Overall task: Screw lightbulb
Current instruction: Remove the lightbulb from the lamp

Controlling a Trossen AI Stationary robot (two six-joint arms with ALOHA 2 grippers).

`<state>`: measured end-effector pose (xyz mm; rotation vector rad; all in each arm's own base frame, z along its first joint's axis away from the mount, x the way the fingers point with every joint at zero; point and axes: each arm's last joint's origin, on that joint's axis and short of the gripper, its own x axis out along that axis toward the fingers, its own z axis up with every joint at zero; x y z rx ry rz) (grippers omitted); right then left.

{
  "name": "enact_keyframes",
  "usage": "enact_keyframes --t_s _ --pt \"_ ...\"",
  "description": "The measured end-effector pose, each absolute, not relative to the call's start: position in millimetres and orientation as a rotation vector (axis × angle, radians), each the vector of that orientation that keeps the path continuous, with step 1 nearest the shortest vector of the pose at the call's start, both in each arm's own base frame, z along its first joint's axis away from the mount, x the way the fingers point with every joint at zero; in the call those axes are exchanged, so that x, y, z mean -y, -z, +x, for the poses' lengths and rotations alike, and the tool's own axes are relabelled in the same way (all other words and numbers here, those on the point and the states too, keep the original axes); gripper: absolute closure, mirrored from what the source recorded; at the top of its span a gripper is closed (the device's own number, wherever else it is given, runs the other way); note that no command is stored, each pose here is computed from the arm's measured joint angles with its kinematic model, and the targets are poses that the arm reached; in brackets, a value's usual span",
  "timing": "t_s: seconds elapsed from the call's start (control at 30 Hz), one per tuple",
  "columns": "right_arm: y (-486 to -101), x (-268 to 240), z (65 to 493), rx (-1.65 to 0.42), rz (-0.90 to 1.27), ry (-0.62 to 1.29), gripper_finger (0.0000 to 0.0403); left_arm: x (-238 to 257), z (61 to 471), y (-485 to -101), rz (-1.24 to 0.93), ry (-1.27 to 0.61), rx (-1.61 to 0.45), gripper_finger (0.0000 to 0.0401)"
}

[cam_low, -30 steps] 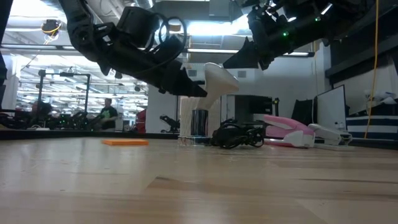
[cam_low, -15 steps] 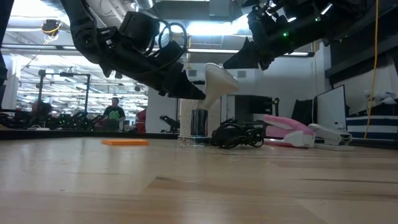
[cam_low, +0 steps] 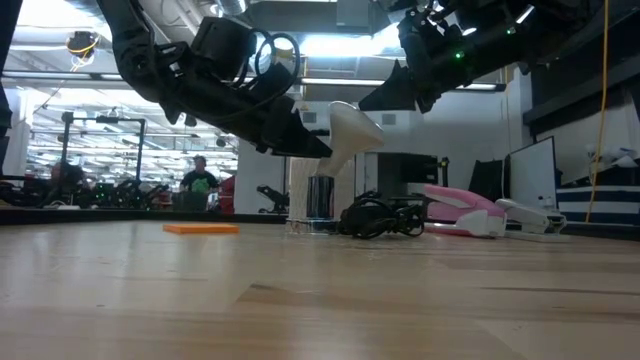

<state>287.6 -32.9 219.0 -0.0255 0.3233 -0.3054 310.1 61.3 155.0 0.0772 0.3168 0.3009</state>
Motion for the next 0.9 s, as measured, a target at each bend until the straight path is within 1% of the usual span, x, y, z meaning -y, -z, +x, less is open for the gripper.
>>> enact_keyframes --t_s 0.53,0.7,0.9 --pt "-219.0 32.8 287.7 -0.323 -0.026 0.305 0.04 -61.0 310.1 -154.9 0.066 -0.302 -0.317 0.0191" --pt "-219.0 32.8 287.7 -0.323 -0.026 0.305 0.04 -57.5 310.6 -155.0 0.081 -0.324 -0.319 0.0175" --pt "-218.9 32.8 287.7 -0.324 -0.026 0.305 0.04 -52.9 311.2 -155.0 0.093 -0.34 -0.32 0.0139"
